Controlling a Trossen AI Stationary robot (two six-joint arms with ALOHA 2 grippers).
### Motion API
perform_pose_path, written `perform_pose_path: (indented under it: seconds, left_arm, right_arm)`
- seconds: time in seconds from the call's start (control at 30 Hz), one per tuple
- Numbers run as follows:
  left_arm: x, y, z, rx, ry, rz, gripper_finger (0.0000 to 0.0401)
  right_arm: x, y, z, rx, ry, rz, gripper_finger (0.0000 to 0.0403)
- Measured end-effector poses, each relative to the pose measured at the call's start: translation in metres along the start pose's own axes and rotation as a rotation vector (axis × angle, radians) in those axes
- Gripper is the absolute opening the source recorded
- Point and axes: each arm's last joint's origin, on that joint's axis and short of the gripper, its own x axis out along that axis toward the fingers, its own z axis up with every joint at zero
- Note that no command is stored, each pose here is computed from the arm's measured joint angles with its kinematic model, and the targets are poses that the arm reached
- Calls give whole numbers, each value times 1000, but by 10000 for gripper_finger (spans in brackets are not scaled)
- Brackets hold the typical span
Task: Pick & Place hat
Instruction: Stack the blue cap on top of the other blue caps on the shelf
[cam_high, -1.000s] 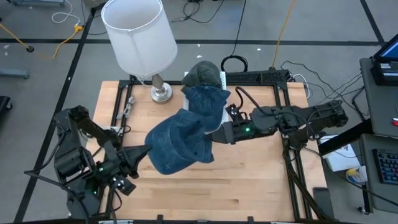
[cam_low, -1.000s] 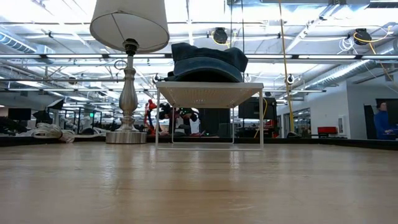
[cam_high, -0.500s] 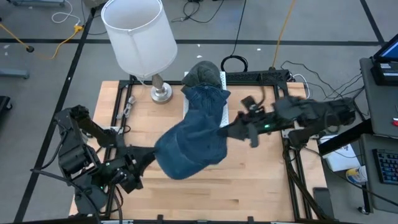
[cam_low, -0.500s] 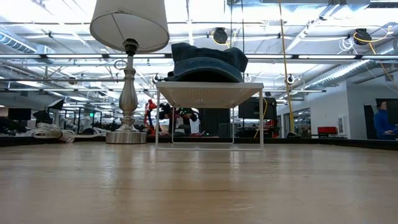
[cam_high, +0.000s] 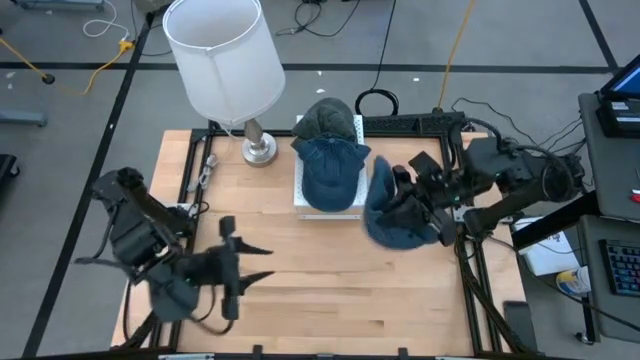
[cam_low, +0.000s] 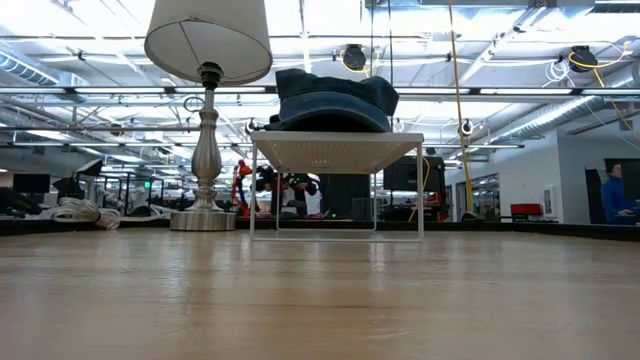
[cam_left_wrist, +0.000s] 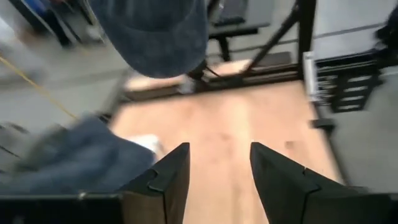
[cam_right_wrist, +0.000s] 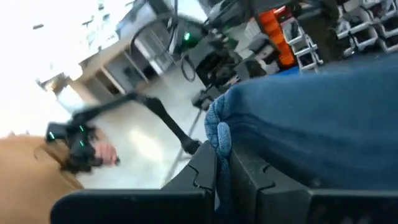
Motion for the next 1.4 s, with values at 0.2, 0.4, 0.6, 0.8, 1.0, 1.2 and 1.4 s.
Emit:
perform_pose_path:
  seconds: [0.2,0.4,0.6,0.8,1.0,1.2,1.4]
  left_arm:
    - [24,19,3,-240,77,-50,177]
    - [48,44,7,-297,115,-31,167]
    - [68,67,7,-362,174,-81,156]
    - [92,74,1,-353,161,-139,152]
    - [118,73,-11,-277,100,-319,152]
    - [127,87,-36,-283,-40,-413,152]
    - [113,109,-75,-341,-222,-388,152]
  right_arm:
    - [-1,-9,-8,-120,95,-65,13]
    - [-4,-27,-12,-83,188,-188,13]
    - [3,-45,-13,-95,290,-300,13]
    - [15,-54,-10,-166,409,-451,13]
    - [12,-50,-1,-221,437,-557,13]
    - [9,-44,8,-258,376,-559,13]
    - [17,-47,11,-277,338,-569,13]
